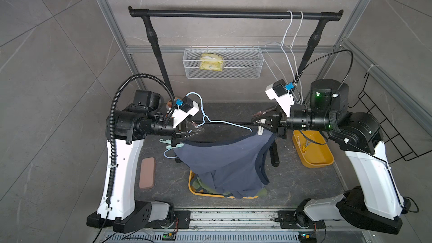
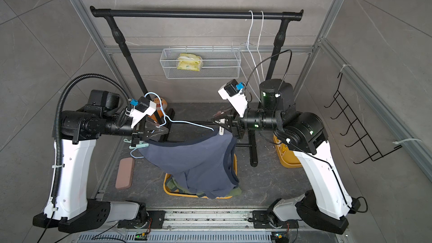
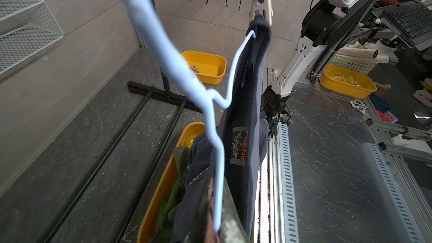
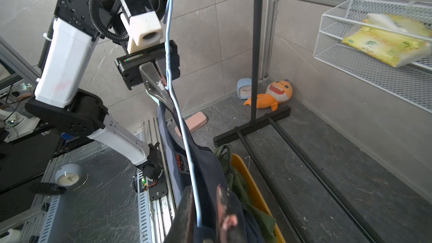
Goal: Remove the clothespins securing tank tops to the hanger
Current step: Remove the clothespin from the hanger, then place the clothespin in the storage box.
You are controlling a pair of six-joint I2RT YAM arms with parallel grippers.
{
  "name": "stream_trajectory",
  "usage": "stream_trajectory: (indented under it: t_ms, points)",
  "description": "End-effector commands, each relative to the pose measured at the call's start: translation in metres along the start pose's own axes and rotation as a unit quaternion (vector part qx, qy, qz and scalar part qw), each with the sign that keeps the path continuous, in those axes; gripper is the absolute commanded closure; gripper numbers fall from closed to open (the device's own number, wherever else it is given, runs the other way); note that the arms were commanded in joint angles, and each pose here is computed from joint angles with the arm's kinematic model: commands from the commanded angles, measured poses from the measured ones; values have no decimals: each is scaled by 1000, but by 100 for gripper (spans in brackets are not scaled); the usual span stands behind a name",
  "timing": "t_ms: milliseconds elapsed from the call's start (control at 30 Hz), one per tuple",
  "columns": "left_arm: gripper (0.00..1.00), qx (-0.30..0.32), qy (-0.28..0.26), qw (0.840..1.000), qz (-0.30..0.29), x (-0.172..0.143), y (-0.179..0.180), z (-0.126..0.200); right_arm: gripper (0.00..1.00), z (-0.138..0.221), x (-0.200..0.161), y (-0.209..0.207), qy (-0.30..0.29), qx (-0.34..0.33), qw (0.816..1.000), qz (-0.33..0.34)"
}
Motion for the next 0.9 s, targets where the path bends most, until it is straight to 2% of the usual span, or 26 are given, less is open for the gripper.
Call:
stream_trajectory:
  t_ms: [0,133,233,333,400,500,700,800,867]
  points:
    - [100,6,-12,1000,-23,5,-5,3,100,25,17,7,-64,-44,997,-1]
    - [100,4,-4,1000,-19,0,2,-3,100,61,18,13,-118,-117,986,-8]
    - [100,4,-4,1000,-25,1,3,-5,100,80,-2,9,-115,-178,976,-40]
    - [100,5,-5,999,-34,3,2,-4,100,90,-40,5,-72,-213,971,-77]
    - [100,5,-5,999,-39,4,2,-4,100,88,-74,-6,-14,-255,960,-118]
    - [100,3,-7,999,-45,7,2,-4,100,78,-125,-21,42,-279,943,-174]
    - [100,-5,-19,998,-52,11,-1,-3,100,51,-219,-65,91,-400,870,-275]
    - [100,-8,-23,998,-54,12,-2,-3,100,26,-247,-92,116,-458,832,-291]
    - [100,-9,-24,998,-56,12,-3,-3,100,11,-253,-111,136,-493,808,-292]
Point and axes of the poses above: each gripper's point midway between its finger pads, its own z axis back along the fingers, its own y axis along the line the jaws close on, x = y × z, the point moved 9 cm from there along z, back along the fingers, and after that the axes turned 10 degrees about -z, right-handed, at the moved point
